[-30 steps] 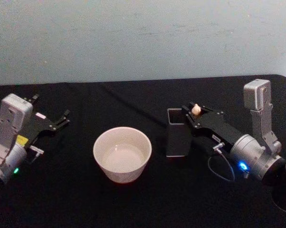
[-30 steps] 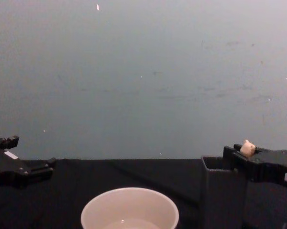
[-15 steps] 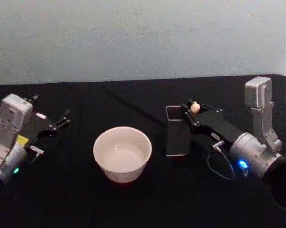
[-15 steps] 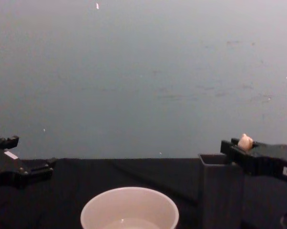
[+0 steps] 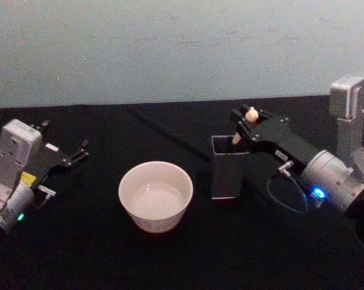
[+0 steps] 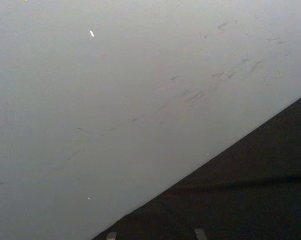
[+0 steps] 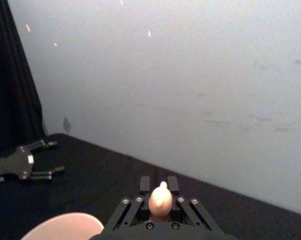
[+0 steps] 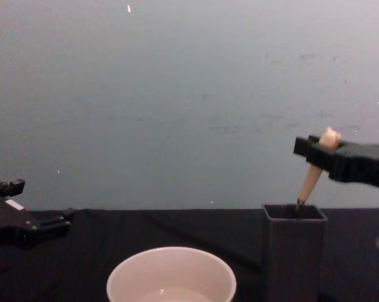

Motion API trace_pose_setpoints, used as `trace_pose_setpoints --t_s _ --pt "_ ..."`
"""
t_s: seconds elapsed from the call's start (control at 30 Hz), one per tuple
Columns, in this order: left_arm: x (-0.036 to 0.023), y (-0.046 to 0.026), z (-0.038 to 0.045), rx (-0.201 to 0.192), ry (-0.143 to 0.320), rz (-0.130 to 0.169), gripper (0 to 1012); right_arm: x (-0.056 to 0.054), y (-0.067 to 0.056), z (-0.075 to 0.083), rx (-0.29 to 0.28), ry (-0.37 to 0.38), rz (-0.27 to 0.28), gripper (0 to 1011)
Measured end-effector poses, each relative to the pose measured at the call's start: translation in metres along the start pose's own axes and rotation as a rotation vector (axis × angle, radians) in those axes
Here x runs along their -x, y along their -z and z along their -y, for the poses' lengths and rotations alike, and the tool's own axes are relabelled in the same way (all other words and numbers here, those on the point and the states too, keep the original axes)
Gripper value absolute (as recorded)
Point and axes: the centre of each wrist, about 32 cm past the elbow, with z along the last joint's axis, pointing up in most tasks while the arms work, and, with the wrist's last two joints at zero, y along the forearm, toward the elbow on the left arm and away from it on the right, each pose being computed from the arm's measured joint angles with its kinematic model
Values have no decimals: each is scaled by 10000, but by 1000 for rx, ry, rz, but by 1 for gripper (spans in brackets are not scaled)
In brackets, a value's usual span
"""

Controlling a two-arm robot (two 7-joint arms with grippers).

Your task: Pick up the stirring spoon with one hand, stir inside the cup, then place it back in its original position.

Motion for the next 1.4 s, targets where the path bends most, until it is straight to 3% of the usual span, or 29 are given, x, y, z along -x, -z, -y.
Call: trace_pose_setpoints --t_s 0.4,0.67,1.03,1.4 --pt "0 0 0 0 0 0 1001 -94 -332 56 -89 -41 -16 207" --pt "0 0 0 0 0 0 1001 -142 -440 46 -115 -66 -12 207" --pt "0 0 0 0 0 0 1001 -118 -456 -155 -104 -203 13 207" --pt "0 0 0 0 0 0 1001 48 -296 -411 -62 -324 31 207"
